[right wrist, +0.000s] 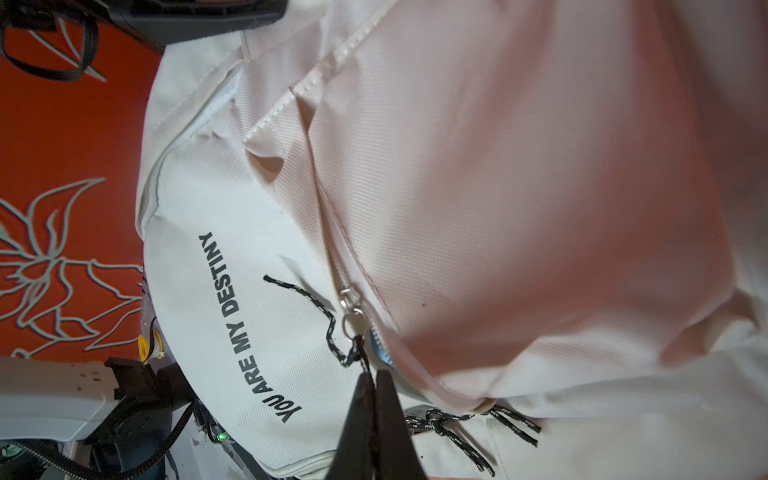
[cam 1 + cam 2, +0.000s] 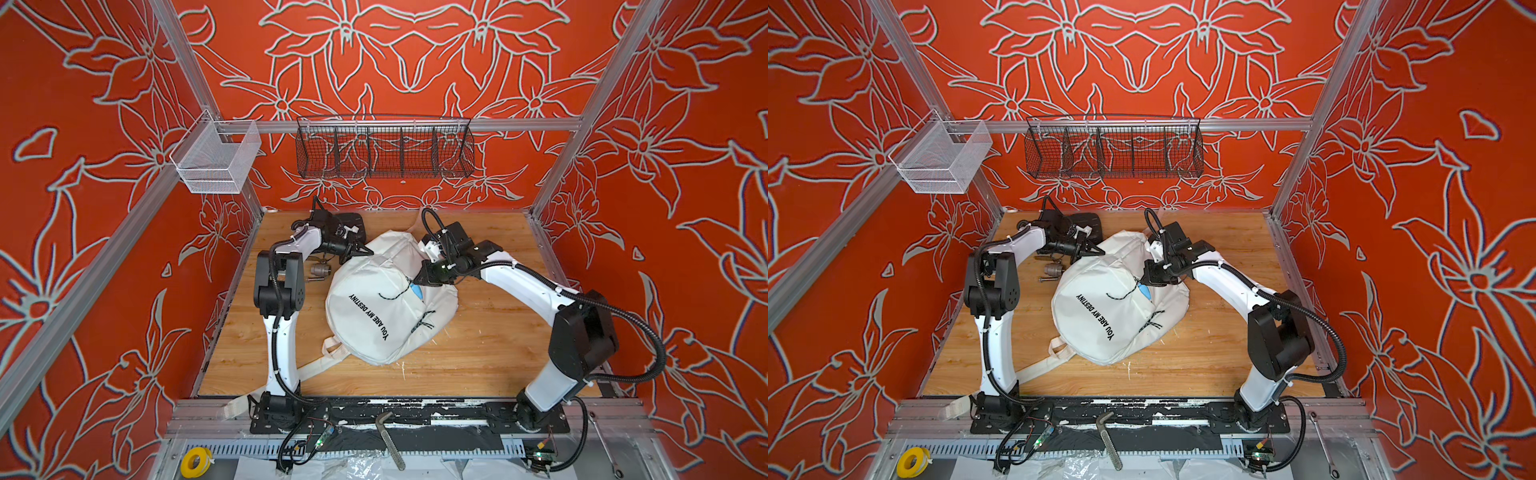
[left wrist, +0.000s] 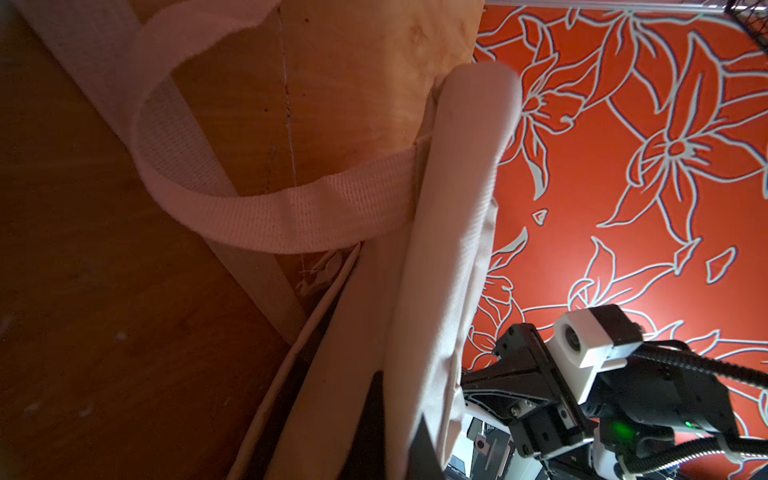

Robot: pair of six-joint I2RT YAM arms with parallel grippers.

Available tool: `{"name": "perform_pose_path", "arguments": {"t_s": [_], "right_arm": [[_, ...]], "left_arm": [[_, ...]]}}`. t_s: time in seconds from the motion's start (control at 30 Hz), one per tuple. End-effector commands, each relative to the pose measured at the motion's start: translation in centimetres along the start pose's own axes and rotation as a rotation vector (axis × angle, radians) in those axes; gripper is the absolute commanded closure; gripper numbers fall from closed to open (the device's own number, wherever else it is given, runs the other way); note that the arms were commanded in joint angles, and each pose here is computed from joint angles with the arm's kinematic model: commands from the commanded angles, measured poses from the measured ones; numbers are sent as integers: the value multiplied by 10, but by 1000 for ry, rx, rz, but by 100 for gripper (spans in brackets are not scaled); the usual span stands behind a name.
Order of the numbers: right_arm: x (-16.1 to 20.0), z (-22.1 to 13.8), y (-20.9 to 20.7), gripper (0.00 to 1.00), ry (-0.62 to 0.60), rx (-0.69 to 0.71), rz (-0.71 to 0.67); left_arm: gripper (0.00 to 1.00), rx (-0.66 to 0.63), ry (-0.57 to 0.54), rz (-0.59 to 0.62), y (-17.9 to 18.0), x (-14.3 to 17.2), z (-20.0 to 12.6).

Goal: Pack books, pencil case, and school supplies into a backpack
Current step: Zip the student bag at the center of the table.

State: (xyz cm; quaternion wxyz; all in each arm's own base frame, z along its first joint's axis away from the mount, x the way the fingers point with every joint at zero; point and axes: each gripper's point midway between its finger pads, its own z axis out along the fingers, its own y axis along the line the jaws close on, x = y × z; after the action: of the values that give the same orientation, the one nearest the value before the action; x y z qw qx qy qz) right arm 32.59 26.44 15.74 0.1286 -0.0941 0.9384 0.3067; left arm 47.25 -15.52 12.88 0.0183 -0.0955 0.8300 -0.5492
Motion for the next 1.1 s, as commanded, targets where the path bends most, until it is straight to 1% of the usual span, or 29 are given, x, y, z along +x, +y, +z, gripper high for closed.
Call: {"name": "perform_pose_path", "arguments": {"t_s": [0.0,0.3,0.47,0.7,0.77,0.83,0.9,0.93,1.0,1.07], "right_arm": [[68,-21,-20,100,234,111,149],[110,-11,-40,100,340,139,197],[119,-16,-44,100,347,158,188],[135,-17,-52,100,396,182,200],[142,-20,-60,100,415,222,201],[148,-21,-68,100,433,254,202],[145,-21,-68,100,423,253,206],[136,-21,-61,100,388,227,202],[110,-23,-41,100,297,157,175],[80,-35,-21,100,197,119,113]], "left_arm": [[100,-58,-250,99,1,-54,-69],[100,-38,-317,44,15,-75,-95],[100,-41,-321,46,14,-78,-101],[100,-48,-336,33,19,-83,-109],[100,-43,-356,26,21,-86,-117],[100,-51,-343,23,21,-85,-118],[100,-47,-317,27,20,-82,-114],[100,-45,-301,27,21,-79,-109],[100,-42,-256,33,20,-71,-95],[100,-57,-209,45,21,-60,-75]]}}
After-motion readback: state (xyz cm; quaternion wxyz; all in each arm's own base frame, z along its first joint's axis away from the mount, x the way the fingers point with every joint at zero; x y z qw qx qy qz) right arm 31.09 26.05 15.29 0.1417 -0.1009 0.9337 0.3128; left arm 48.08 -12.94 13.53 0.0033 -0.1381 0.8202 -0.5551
